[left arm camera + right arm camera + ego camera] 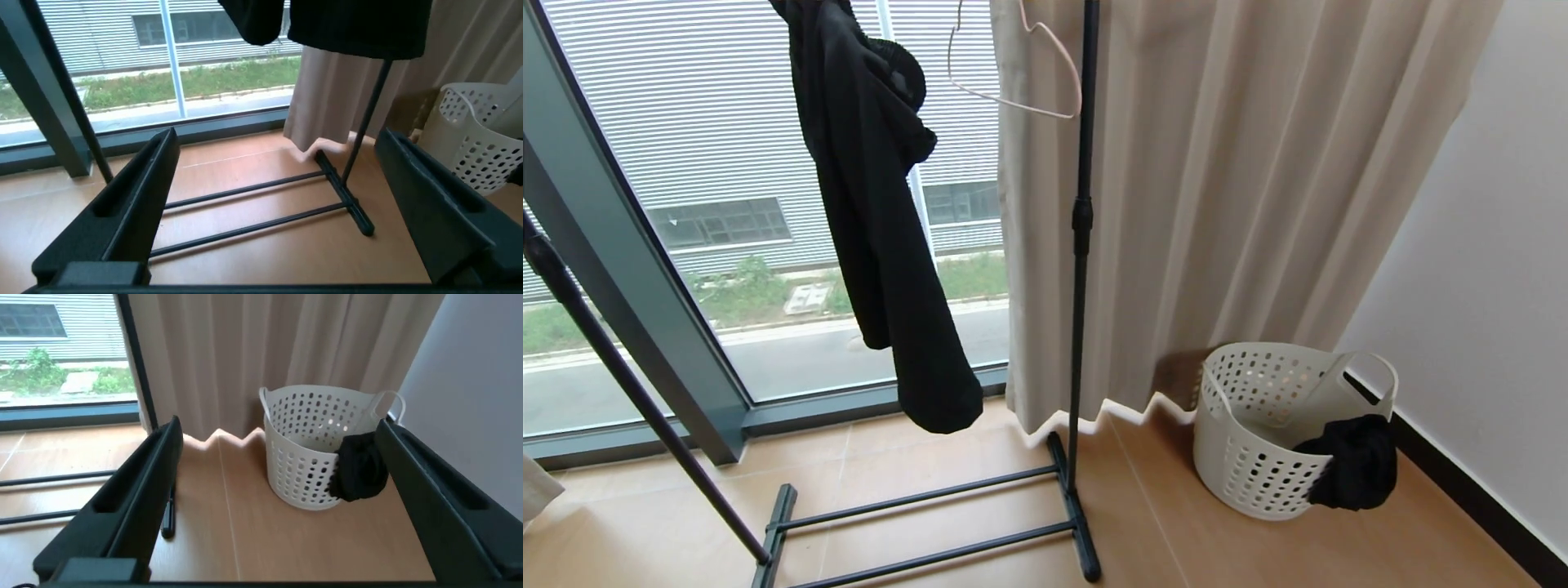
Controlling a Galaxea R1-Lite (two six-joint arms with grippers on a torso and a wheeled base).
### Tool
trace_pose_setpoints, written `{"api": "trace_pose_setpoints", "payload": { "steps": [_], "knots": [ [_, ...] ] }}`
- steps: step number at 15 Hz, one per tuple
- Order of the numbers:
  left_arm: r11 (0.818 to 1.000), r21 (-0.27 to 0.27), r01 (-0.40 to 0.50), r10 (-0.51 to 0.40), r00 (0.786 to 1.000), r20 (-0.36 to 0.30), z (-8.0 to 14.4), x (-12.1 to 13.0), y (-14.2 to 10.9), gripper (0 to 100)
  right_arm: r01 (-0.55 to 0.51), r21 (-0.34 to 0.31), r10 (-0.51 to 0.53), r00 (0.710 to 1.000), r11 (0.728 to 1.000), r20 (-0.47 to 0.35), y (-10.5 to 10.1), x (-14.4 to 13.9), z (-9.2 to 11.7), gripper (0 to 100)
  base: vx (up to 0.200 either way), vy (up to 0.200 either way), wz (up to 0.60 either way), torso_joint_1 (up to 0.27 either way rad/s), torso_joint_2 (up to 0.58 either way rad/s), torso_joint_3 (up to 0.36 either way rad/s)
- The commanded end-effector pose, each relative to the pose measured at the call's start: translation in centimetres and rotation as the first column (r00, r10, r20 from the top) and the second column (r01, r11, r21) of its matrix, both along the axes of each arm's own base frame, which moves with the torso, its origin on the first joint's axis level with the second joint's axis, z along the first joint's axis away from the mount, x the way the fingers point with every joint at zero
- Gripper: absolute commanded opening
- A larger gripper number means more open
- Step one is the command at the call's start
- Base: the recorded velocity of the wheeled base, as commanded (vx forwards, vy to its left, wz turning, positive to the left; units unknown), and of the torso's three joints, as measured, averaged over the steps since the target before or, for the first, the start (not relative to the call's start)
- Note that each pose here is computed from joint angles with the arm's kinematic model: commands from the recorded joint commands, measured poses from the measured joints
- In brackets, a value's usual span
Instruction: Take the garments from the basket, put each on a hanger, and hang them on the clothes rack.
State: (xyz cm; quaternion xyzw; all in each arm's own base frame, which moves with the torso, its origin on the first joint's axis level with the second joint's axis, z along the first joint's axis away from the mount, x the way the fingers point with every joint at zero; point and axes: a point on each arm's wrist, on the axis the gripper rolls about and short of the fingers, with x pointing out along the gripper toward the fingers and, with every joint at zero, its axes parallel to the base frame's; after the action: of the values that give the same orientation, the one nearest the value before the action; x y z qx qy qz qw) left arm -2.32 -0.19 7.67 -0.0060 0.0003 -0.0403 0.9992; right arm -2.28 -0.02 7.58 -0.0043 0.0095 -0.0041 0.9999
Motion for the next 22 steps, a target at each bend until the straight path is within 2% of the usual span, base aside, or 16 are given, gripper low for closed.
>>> {"api": "trace_pose_setpoints", "payload": {
  "steps": [1, 6, 10, 12, 15, 18, 22],
  "knots": [
    [1.0, 0.0, -0.002, 0.002, 1.0, -0.001, -0.02, 0.0, 0.0, 100, -0.001, -0.001, 0.001, 1.0, 1.0, -0.001, 0.0, 0.01, 0.01, 100, 0.0, -0.2, 0.0, 0.002, 0.01, 0.002],
    [1.0, 0.001, 0.001, -0.001, 1.0, -0.001, -0.02, 0.0, 0.0, 100, -0.001, -0.001, 0.001, 1.0, 1.0, -0.001, 0.0, 0.01, 0.01, 100, 0.0, -0.2, 0.0, 0.0, 0.0, 0.0],
    [1.0, 0.001, -0.001, 0.001, 1.0, -0.001, -0.02, 0.0, 0.0, 100, -0.001, -0.001, 0.001, 1.0, 1.0, -0.001, 0.0, 0.01, 0.01, 100, 0.2, -0.05, 0.0, -0.001, 0.0, 0.006],
    [1.0, 0.001, 0.001, -0.001, 1.0, -0.001, -0.02, 0.0, 0.0, 100, -0.001, -0.001, 0.001, 1.0, 1.0, -0.003, 0.0, 0.02, -0.03, 100, 0.2, -0.2, 0.0, 0.007, 0.0, 0.002],
    [1.0, 0.003, 0.001, -0.001, 1.0, -0.001, -0.02, 0.0, 0.0, 100, -0.001, -0.001, 0.001, 1.0, 1.0, -0.001, 0.0, 0.01, 0.01, 100, 0.0, -0.2, 0.0, 0.007, 0.01, 0.004],
    [1.0, 0.001, 0.001, -0.001, 1.0, -0.001, -0.02, 0.0, 0.0, 100, -0.001, 0.001, 0.001, 1.0, 1.0, 0.001, 0.0, 0.01, 0.02, 100, 0.0, -0.2, -0.6, 0.004, 0.0, 0.002],
    [1.0, 0.001, 0.001, -0.001, 1.0, -0.001, -0.02, 0.0, 0.0, 100, -0.001, 0.001, 0.001, 1.0, 1.0, 0.002, 0.0, 0.0, 0.02, 100, 0.0, -0.2, 0.0, 0.001, 0.0, 0.0]
  ]
}}
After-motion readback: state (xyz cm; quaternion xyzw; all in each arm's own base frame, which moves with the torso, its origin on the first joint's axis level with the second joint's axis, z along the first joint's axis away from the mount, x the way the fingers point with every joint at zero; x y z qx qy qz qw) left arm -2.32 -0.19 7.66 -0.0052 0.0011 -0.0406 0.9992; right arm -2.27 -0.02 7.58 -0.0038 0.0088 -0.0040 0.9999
